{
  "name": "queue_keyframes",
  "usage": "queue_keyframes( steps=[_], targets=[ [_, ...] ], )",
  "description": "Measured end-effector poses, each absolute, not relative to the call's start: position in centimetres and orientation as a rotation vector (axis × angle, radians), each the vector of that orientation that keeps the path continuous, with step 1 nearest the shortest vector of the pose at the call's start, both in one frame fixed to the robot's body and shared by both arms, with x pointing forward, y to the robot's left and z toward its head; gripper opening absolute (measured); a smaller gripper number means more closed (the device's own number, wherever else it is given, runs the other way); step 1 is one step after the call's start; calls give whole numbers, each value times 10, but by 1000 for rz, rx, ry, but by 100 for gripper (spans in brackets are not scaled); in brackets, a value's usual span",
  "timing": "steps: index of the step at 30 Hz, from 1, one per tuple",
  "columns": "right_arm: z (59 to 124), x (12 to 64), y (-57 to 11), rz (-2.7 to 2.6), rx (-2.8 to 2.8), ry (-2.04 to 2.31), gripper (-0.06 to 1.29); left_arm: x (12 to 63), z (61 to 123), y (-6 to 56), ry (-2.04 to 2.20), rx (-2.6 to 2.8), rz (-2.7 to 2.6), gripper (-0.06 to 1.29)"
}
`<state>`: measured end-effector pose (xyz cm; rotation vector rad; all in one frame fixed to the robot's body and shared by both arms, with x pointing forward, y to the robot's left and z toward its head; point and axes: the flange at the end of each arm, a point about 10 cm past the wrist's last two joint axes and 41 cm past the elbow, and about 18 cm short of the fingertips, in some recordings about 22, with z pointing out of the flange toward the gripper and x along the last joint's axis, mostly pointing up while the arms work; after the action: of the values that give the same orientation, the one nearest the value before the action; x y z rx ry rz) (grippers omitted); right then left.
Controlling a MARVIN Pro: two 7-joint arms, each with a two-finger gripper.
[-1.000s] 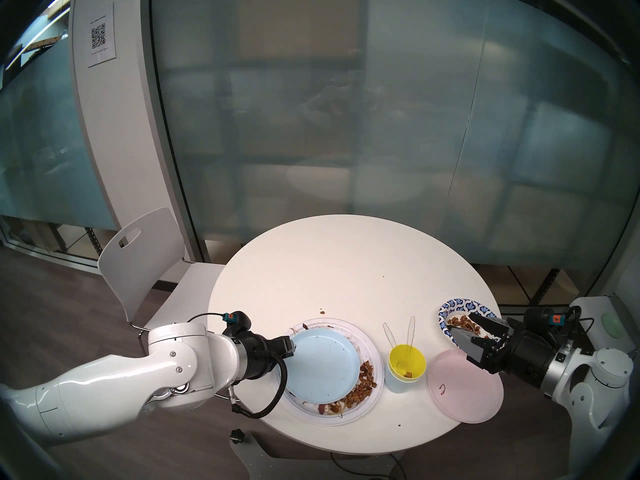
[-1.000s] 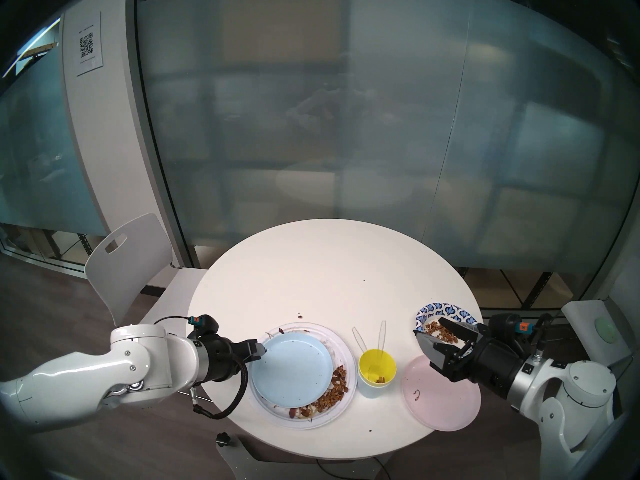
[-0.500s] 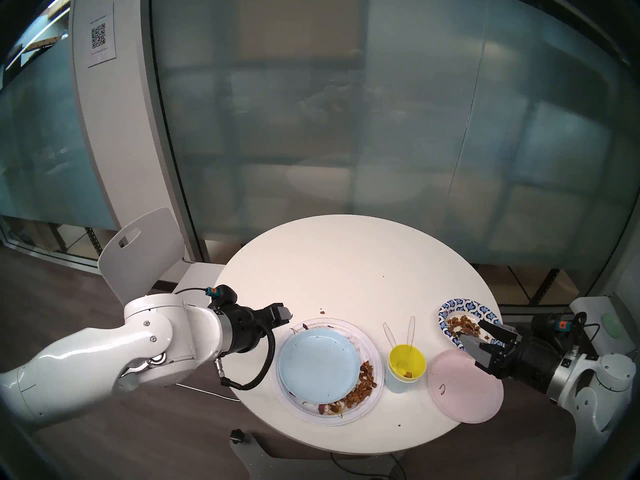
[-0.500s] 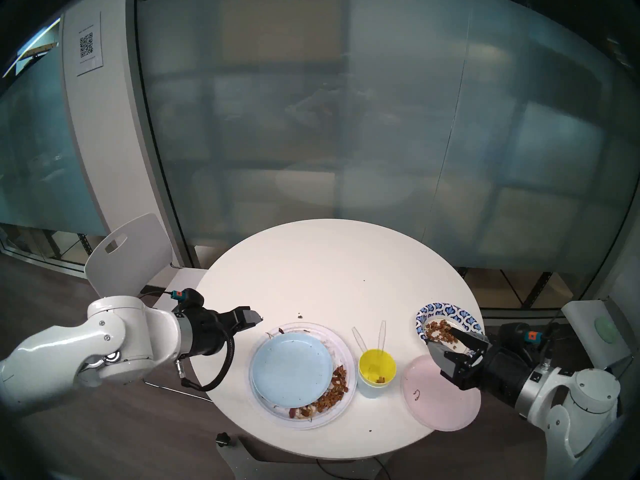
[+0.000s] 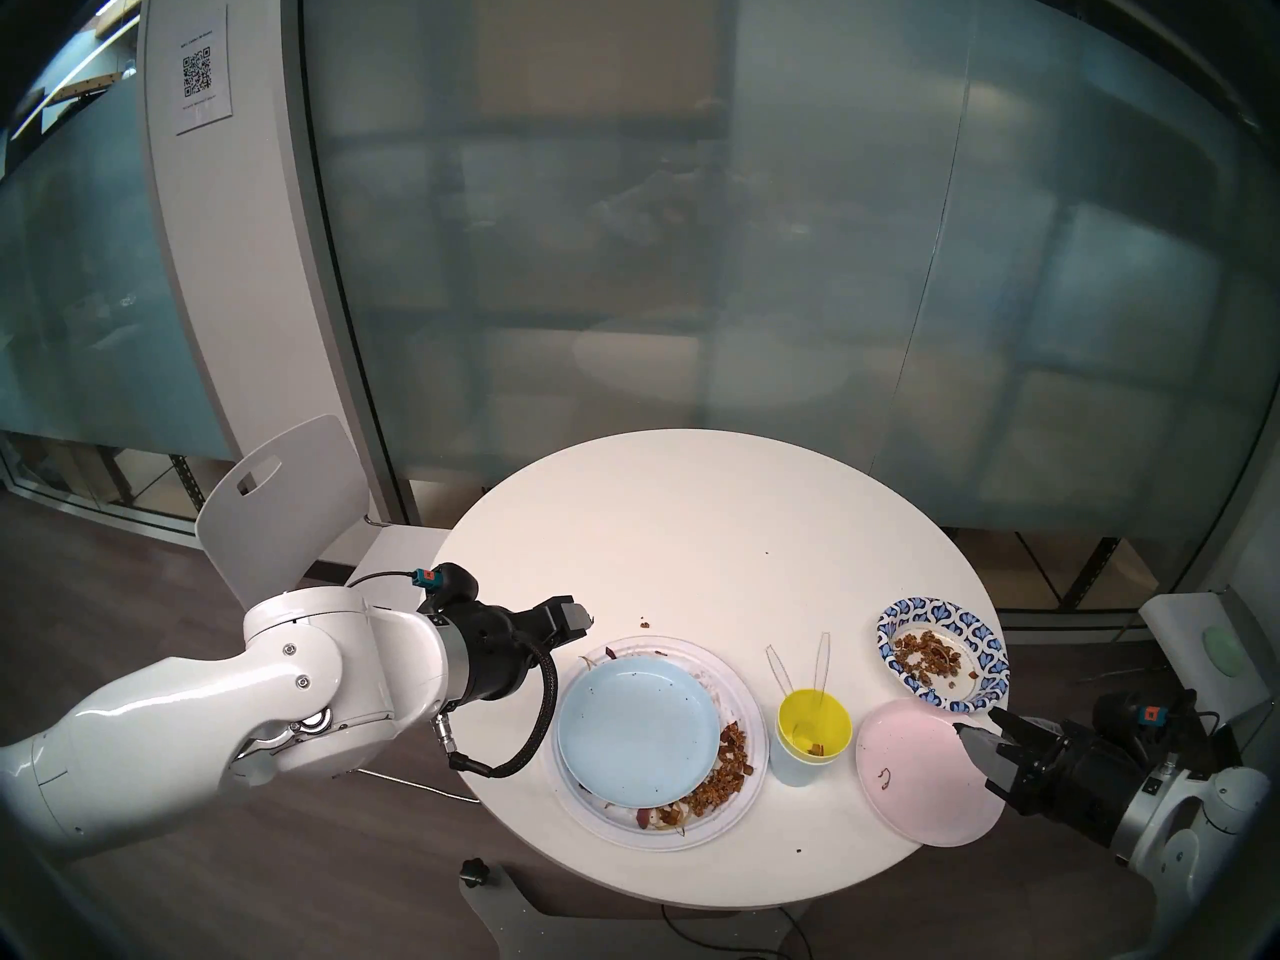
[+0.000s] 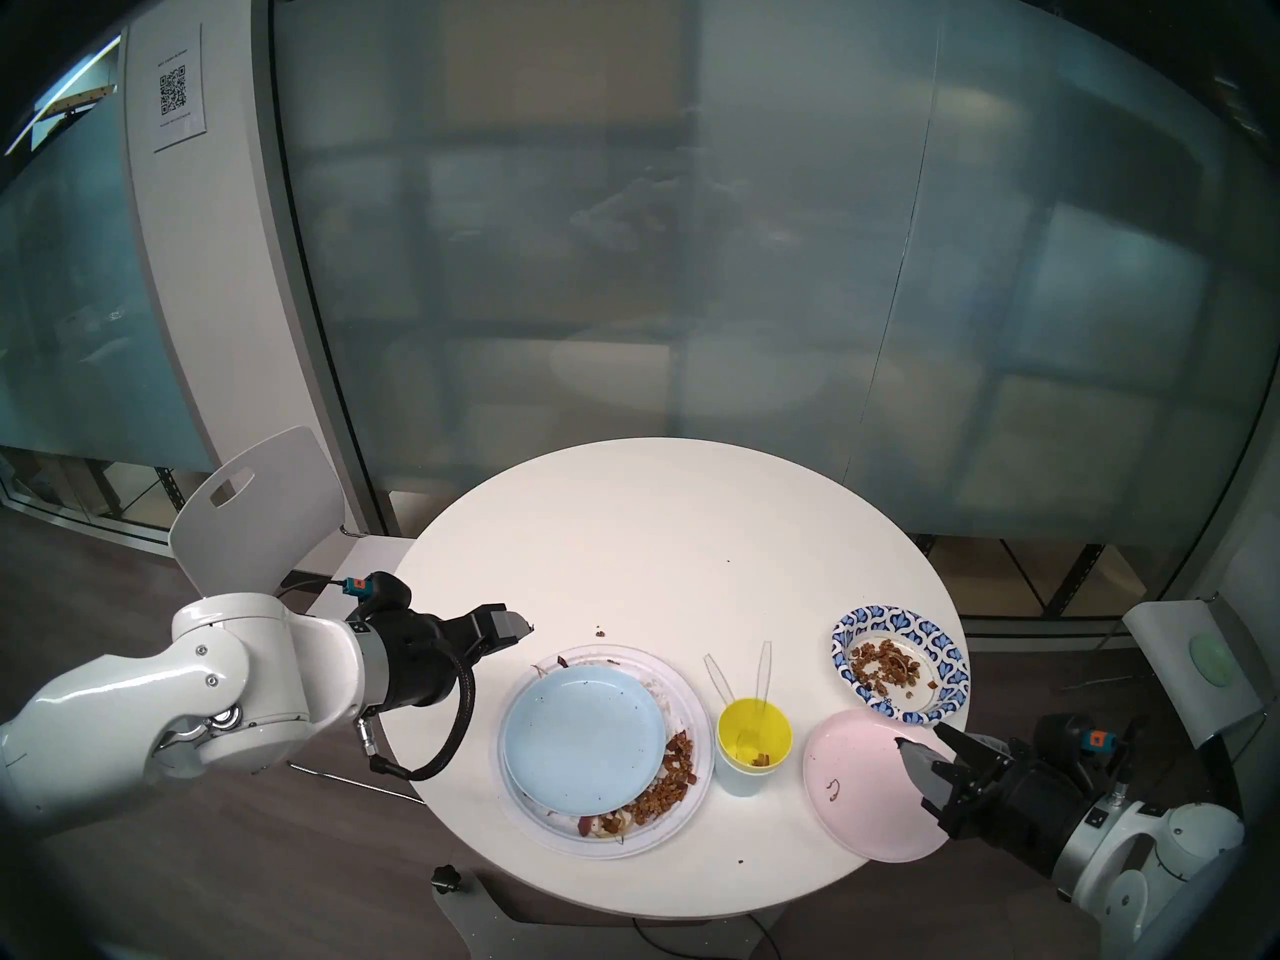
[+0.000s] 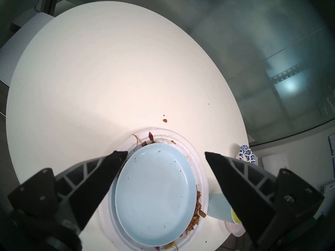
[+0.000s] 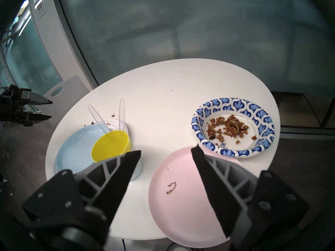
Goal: Stack the plates into one stack
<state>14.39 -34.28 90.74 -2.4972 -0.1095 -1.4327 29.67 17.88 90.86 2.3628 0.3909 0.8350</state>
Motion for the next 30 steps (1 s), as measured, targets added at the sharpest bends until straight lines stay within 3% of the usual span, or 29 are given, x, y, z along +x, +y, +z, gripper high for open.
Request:
queue_keyframes(
  steps=[1,4,11,30],
  targets=[
    [908,145,-344,-1438,-2503,-100,85,298,909,179,402,2357,839,120],
    [909,148,-345,-1449,-2504,-87,74,301,909,181,422,2349,844,120],
    [899,161,-362,-1447,-2497,-10,63,307,908,187,461,2345,848,120],
    [875,203,-421,-1405,-2344,214,65,309,907,196,482,2348,852,120]
  ],
)
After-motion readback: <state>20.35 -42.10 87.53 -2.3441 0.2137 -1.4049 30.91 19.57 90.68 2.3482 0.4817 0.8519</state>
